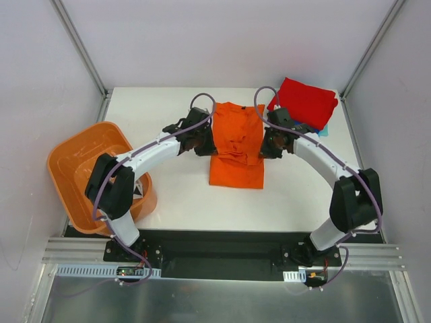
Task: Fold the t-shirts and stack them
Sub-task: Fold the tshirt
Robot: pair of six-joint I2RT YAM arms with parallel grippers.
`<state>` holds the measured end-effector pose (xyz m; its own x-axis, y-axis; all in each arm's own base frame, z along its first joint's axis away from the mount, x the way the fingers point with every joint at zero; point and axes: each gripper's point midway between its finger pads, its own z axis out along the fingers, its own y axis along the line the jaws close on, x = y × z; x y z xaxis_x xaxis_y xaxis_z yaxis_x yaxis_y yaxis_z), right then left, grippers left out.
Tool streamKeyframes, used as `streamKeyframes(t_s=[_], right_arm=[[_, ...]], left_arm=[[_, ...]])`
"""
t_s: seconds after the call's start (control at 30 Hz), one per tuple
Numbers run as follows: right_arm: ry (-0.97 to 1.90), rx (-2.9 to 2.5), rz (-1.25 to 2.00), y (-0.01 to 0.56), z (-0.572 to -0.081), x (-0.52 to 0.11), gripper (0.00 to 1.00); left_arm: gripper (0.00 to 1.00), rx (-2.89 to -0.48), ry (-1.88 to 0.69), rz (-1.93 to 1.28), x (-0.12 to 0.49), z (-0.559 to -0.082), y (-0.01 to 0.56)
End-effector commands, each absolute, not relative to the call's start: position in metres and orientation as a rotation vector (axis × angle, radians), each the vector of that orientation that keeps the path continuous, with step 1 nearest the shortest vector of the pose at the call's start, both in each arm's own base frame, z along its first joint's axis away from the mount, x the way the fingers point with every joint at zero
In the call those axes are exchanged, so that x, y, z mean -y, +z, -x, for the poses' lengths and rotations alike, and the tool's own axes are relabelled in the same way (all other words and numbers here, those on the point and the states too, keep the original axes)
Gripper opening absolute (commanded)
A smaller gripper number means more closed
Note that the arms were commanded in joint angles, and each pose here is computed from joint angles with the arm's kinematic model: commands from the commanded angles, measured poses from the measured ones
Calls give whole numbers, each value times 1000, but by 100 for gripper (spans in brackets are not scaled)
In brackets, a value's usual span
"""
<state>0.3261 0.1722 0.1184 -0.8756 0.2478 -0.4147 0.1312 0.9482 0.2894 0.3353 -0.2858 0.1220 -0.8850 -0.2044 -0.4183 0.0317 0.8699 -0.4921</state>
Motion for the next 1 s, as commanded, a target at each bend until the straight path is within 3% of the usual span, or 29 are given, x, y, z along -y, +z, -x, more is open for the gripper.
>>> streamKeyframes(t_s=[0.0,0.17,0.27,0.33,0.4,0.43,0.47,0.5,0.53,0.57,0.6,0.67,0.97], right_arm=[[419,-2638,-236,125,-349,-181,1],[409,-2675,-287,108,-365,-176,5],[420,-2699,-309,98,-376,-174,9],[415,-2720,-325,89,-384,-172,15],[421,-2724,-326,88,-396,-171,19],[416,-2728,-306,89,-398,-170,35],[417,-2727,-295,96,-405,-169,46],[399,-2724,-296,99,-408,-165,57],[369,-2740,-289,102,-405,-161,75],[354,-2719,-295,113,-408,-158,81],[307,-2708,-308,116,-408,-150,85],[311,-2686,-306,126,-395,-147,99],[539,-2620,-35,134,-316,-189,97]], left_arm=[[0,-2558,-761,61,294,-355,130],[1,-2597,-748,63,294,-369,110],[4,-2607,-743,73,292,-378,102],[13,-2609,-748,70,291,-385,99],[29,-2597,-762,51,293,-393,102],[35,-2588,-775,44,293,-397,105],[53,-2568,-793,26,295,-403,113],[61,-2558,-820,11,297,-403,119],[67,-2552,-889,-22,303,-399,128],[74,-2527,-910,-30,303,-398,141],[99,-2520,-921,-33,303,-395,146],[99,-2497,-910,-27,295,-385,158],[99,-2521,-816,129,243,-301,148]])
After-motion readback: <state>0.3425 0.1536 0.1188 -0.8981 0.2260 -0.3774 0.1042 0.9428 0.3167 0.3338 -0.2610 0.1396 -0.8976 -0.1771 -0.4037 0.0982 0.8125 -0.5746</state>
